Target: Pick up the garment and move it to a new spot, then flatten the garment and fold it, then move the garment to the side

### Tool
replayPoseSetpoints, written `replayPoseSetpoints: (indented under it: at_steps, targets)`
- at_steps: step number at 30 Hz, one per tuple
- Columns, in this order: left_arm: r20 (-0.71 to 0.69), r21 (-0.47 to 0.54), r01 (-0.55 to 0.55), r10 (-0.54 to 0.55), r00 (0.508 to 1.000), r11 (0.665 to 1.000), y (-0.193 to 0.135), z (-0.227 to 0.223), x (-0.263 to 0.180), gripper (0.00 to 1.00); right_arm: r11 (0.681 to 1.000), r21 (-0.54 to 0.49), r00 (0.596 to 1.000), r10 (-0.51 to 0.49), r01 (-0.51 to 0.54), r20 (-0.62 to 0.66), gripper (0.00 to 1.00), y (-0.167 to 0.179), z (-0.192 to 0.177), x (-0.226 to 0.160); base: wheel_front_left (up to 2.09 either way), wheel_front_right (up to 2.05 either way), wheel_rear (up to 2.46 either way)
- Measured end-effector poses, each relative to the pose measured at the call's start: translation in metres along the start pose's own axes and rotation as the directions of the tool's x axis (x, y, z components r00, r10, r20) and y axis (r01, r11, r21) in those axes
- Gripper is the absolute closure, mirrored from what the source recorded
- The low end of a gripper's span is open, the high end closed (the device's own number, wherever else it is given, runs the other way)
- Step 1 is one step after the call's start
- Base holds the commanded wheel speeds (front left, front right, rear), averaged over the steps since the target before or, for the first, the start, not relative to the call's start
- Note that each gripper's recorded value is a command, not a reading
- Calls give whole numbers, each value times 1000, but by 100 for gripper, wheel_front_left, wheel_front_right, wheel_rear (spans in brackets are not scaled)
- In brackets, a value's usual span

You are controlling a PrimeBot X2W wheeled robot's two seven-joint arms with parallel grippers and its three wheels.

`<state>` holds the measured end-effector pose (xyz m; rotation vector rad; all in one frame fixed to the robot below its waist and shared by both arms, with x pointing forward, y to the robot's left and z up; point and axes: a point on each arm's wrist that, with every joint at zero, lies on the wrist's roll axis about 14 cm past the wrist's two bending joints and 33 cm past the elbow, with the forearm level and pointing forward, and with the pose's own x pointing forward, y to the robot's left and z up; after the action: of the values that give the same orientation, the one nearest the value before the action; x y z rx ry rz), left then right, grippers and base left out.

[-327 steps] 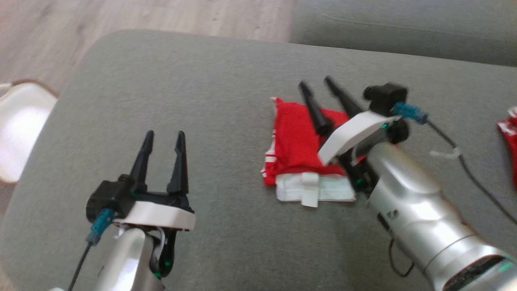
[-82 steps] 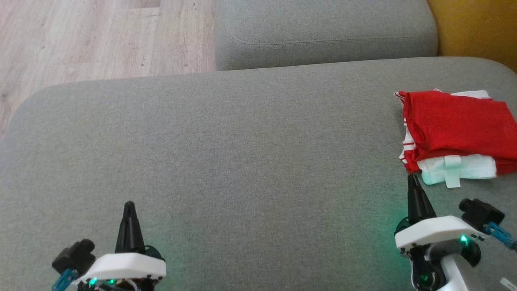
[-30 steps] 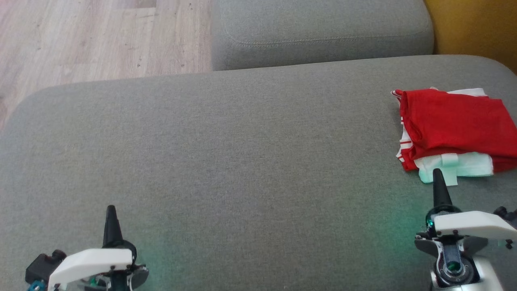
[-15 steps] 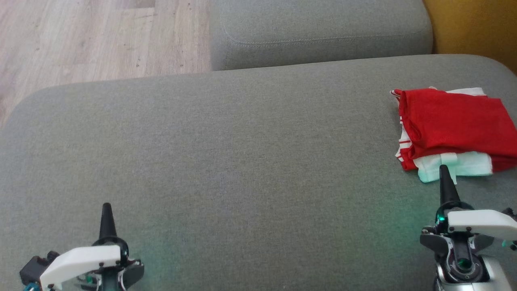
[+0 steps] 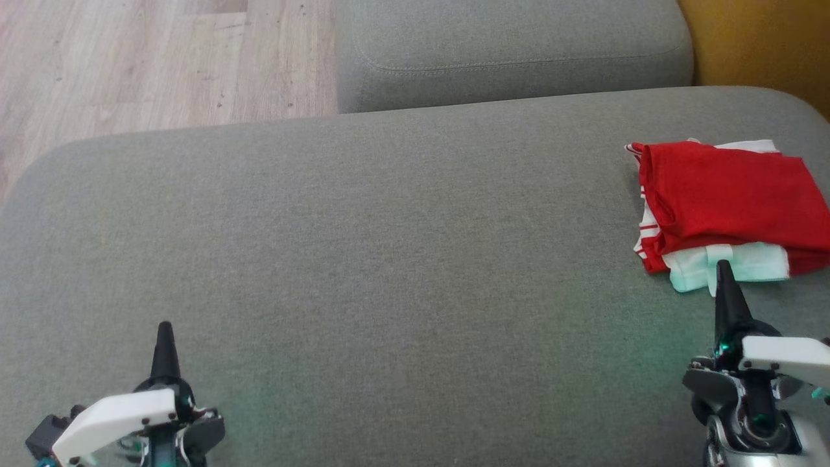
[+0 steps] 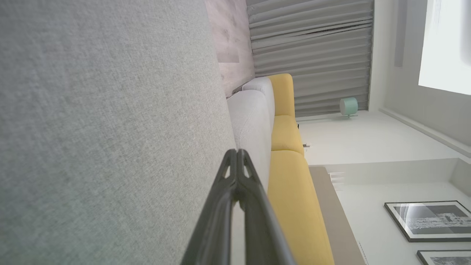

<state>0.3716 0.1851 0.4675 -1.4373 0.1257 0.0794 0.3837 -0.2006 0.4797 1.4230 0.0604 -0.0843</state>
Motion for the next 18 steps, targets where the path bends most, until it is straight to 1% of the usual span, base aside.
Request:
replayPoseSetpoints:
  at_steps: [5, 13, 18]
  targets:
    - [2, -49, 8, -8, 1000, 999, -2, 2, 0, 100, 999, 53, 1000, -4, 4, -1, 100, -3, 2, -4, 0, 0, 0]
    - [-5, -124, 29, -30, 1000, 992, -6, 3, 1, 100, 990, 138, 1000, 23, -23, 6, 100, 4, 6, -3, 0, 0, 0]
    - [-3, -134, 31, -32, 999, 990, -6, 4, 1, 100, 988, 150, 1000, 27, -28, 9, 100, 5, 7, -3, 0, 0, 0]
